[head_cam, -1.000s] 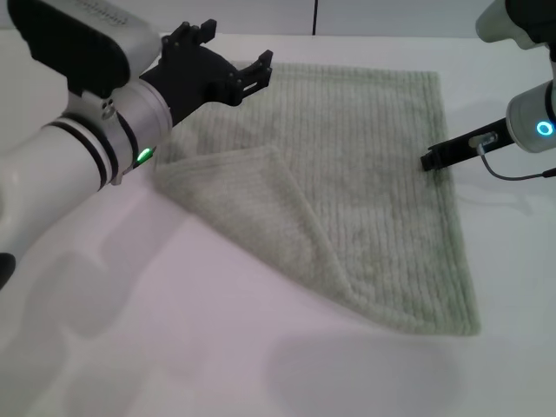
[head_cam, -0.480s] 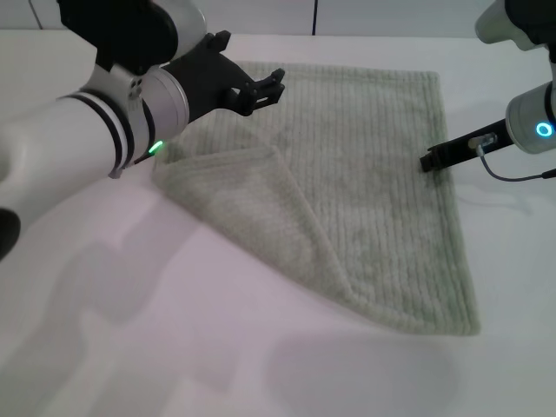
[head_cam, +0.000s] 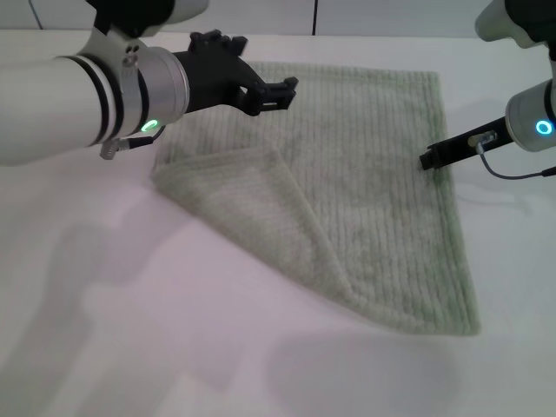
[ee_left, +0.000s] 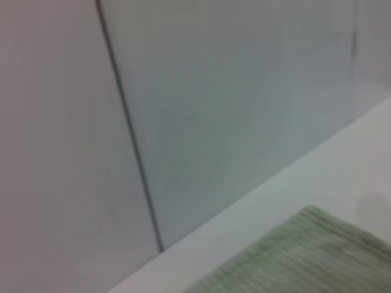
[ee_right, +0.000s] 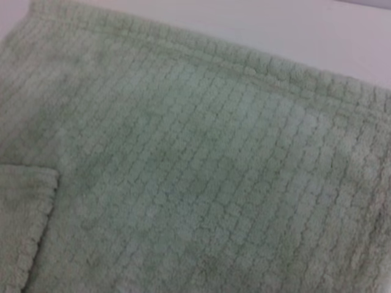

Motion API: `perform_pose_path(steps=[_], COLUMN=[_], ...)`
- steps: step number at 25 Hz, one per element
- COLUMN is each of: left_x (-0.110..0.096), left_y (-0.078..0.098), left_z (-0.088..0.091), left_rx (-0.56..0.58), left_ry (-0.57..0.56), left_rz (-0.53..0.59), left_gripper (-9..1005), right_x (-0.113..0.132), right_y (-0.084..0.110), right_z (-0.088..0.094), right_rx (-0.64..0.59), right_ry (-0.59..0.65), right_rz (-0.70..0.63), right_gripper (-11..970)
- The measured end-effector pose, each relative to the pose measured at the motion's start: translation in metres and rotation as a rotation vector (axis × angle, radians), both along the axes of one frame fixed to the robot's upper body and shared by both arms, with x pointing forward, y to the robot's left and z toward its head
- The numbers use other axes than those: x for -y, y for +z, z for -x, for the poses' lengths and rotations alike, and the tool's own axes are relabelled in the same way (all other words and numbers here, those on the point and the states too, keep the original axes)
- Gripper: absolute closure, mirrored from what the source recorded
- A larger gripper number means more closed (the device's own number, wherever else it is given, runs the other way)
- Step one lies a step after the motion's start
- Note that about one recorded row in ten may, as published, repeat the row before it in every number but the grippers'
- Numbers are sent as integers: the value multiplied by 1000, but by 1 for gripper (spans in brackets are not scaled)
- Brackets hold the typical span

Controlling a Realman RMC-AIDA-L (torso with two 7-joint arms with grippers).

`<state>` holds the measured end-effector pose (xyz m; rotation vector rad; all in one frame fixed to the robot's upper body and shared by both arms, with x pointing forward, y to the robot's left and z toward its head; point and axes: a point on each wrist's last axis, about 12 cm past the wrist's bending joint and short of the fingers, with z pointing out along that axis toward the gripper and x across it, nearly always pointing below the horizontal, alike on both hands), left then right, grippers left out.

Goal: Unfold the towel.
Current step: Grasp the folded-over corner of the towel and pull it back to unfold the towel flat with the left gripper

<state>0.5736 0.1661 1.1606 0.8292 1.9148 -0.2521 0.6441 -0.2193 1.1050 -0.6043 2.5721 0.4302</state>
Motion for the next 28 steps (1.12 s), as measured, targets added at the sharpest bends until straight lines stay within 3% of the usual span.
perform_pose_path(steps=[9,21,28], left_x=[-4,3,4], left_y=[3,-35,-41], left_z=[1,-11,-14], left_rx=[-62,-183,-206], left_ry=[-42,-46,-39], left_rz=[15,-47,-65], left_gripper=[143,143,142], right_x=[0,-2,-1], right_y=[1,3,2], right_z=[0,-1,-2], right_rx=[2,4,5], right_ry=[-2,-1,-3], right_rz=[-1,-6,-4], right_gripper=[961,961,960])
